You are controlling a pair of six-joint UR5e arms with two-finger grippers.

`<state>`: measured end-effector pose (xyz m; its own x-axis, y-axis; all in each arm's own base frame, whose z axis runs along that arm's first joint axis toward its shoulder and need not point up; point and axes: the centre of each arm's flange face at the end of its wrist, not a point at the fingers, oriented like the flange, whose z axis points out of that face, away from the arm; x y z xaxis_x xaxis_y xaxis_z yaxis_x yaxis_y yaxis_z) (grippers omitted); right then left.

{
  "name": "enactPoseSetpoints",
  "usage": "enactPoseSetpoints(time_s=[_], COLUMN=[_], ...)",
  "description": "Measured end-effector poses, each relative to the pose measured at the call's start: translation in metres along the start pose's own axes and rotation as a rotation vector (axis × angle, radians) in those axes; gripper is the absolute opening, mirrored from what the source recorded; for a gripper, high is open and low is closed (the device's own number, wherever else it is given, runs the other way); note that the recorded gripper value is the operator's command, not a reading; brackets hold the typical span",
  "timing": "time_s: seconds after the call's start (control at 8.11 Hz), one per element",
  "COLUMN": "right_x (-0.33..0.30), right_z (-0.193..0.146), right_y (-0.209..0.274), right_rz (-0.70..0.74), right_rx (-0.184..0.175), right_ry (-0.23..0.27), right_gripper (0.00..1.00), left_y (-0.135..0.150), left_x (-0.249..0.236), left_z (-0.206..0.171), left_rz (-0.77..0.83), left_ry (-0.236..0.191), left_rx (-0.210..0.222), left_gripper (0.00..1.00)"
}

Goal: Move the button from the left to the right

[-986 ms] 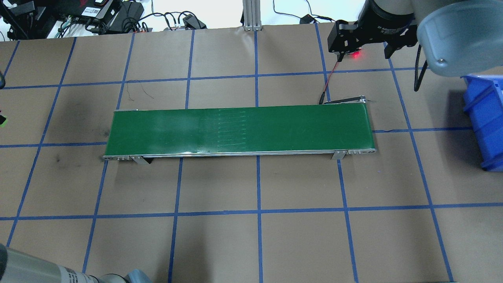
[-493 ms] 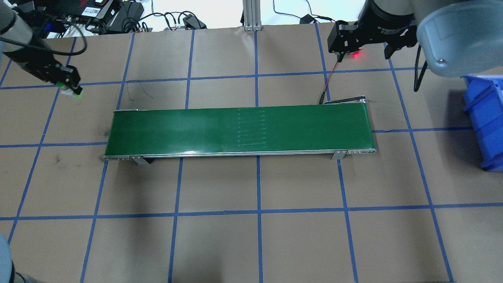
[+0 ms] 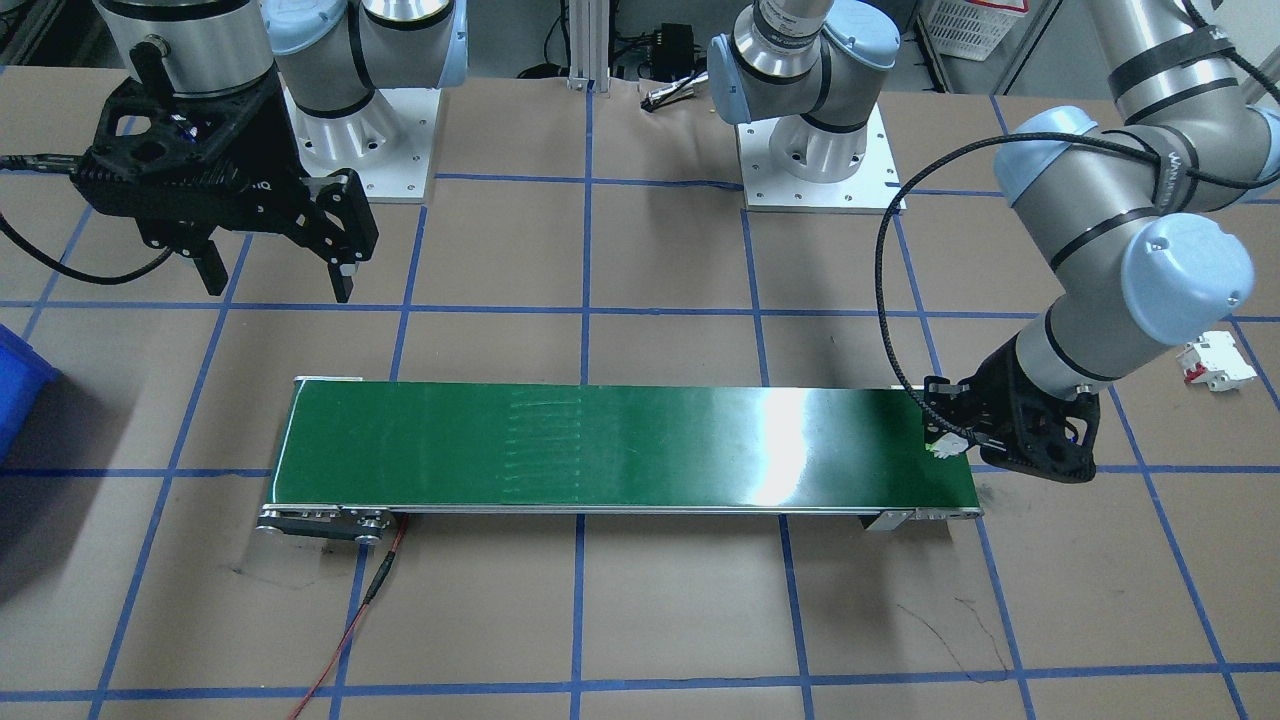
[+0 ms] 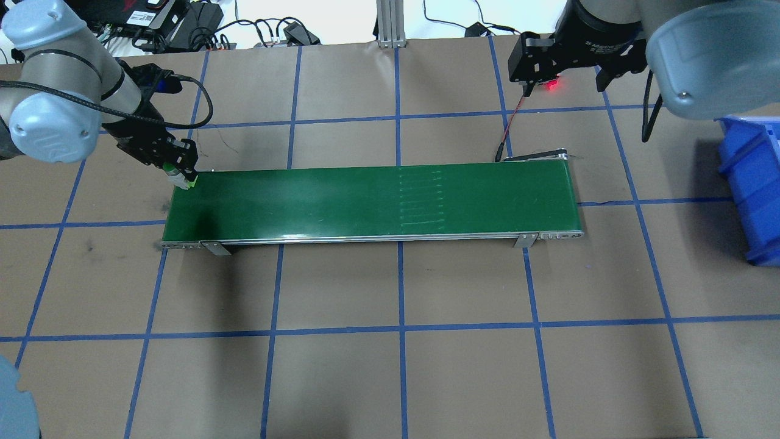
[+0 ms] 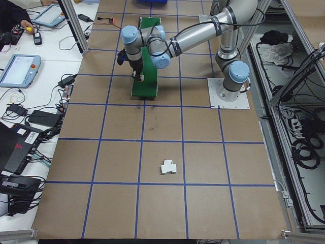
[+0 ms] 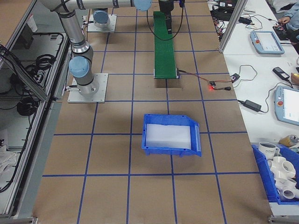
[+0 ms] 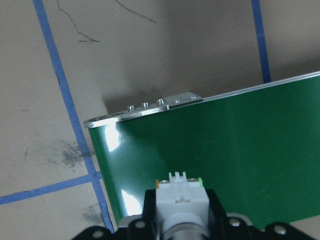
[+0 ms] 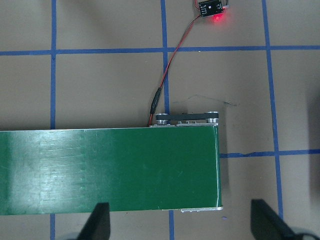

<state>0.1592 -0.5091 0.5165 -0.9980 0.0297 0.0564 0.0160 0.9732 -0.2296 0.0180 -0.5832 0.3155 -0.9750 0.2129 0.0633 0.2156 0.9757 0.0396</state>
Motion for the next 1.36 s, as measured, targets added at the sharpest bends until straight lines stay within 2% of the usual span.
enactPoseSetpoints(time_s=[0.62,0.74,0.99,1.36], right_x=[0.000,0.000,0.000,0.000], right_z=[0.000,0.000,0.000,0.000], right_y=[0.000,0.000,0.000,0.000], right_rz=[0.001,0.001,0.001,0.001], right_rx=[0.000,0.000,-0.001,-0.001], right_ry=[0.000,0.000,0.001,0.002], right_gripper=[1.00,1.00,1.00,1.00], left_y=[-0.003,-0.004,-0.003,0.002], left_x=[-0.003,-0.004,-0.004,0.012], left_z=[0.043,0.049,0.051,0.032], left_rz=[0.001,-0.002,-0.013,-0.110], left_ry=[0.011,0.016,0.020,0.021], left_rx=[-0.034,-0.043,-0.056,-0.049], left_gripper=[0.01,0.56,1.00,1.00])
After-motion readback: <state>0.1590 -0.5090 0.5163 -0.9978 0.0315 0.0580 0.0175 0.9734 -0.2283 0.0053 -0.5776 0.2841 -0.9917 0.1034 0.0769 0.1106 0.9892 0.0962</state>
